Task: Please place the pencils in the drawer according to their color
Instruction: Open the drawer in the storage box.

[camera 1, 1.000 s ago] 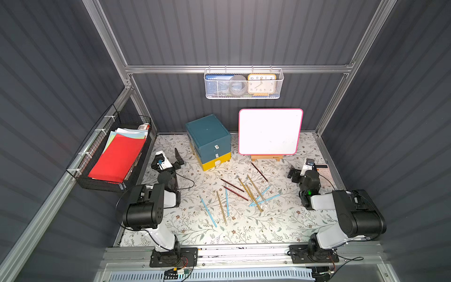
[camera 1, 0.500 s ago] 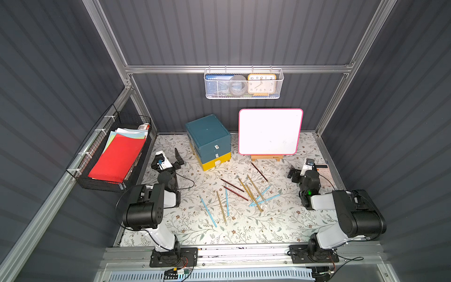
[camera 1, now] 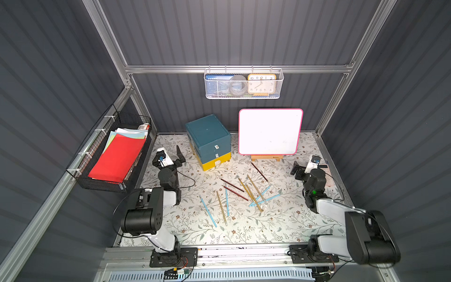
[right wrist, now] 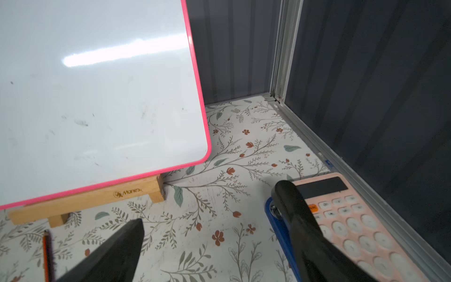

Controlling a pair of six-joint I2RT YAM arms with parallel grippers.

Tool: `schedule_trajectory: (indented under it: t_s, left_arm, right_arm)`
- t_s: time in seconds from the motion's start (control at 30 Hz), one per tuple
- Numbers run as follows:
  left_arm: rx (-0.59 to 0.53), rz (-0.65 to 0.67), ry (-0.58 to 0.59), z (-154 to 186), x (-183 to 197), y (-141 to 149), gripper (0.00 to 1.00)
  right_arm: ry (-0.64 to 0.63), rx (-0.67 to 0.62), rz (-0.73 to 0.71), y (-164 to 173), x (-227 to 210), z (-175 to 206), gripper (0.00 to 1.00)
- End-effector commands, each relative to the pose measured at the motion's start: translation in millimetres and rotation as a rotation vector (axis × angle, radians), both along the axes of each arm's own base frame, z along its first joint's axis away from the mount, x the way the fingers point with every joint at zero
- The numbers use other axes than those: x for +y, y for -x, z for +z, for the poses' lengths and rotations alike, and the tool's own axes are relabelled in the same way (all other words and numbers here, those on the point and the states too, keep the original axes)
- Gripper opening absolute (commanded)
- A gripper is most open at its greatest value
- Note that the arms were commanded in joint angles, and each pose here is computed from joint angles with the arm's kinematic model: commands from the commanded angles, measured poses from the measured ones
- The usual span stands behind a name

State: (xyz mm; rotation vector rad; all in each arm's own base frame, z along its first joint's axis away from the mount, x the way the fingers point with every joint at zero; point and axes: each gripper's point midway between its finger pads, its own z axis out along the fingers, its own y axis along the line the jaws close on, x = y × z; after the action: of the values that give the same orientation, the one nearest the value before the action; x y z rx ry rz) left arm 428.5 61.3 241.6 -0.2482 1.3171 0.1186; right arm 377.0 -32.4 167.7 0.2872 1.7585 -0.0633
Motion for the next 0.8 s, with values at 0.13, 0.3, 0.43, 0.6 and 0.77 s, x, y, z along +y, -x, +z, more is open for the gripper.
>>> schedule_trajectory:
  t_s: [0.13, 0.3, 0.43, 0.6, 0.77]
  left_arm:
    - [0.015, -0.025, 0.05, 43.8, -9.5, -8.0, 1.0]
    - [0.081, -0.101, 0.17, 65.2, -24.0, -18.4, 1.0]
    - [0.174, -0.179, 0.289, 71.1, -40.7, -27.3, 1.0]
    - [0.247, -0.319, 0.378, 85.5, -71.6, -34.3, 1.0]
    - [0.333, -0.386, 0.444, 95.4, -91.5, -55.6, 1.0]
  right_arm:
    - [-0.472, 0.022, -0.306, 37.3, -27.5, 19.2, 0.99]
    - [-0.628, 0.084, -0.061, 37.6, 16.7, 25.8, 0.99]
    - [-0.737, 0.221, 0.118, 37.5, 63.4, 24.7, 0.99]
    - [-0.779, 0.3, 0.258, 35.4, 121.2, 35.5, 0.99]
    - [-0.895, 0.347, 0.356, 24.6, 180.9, 52.5, 0.99]
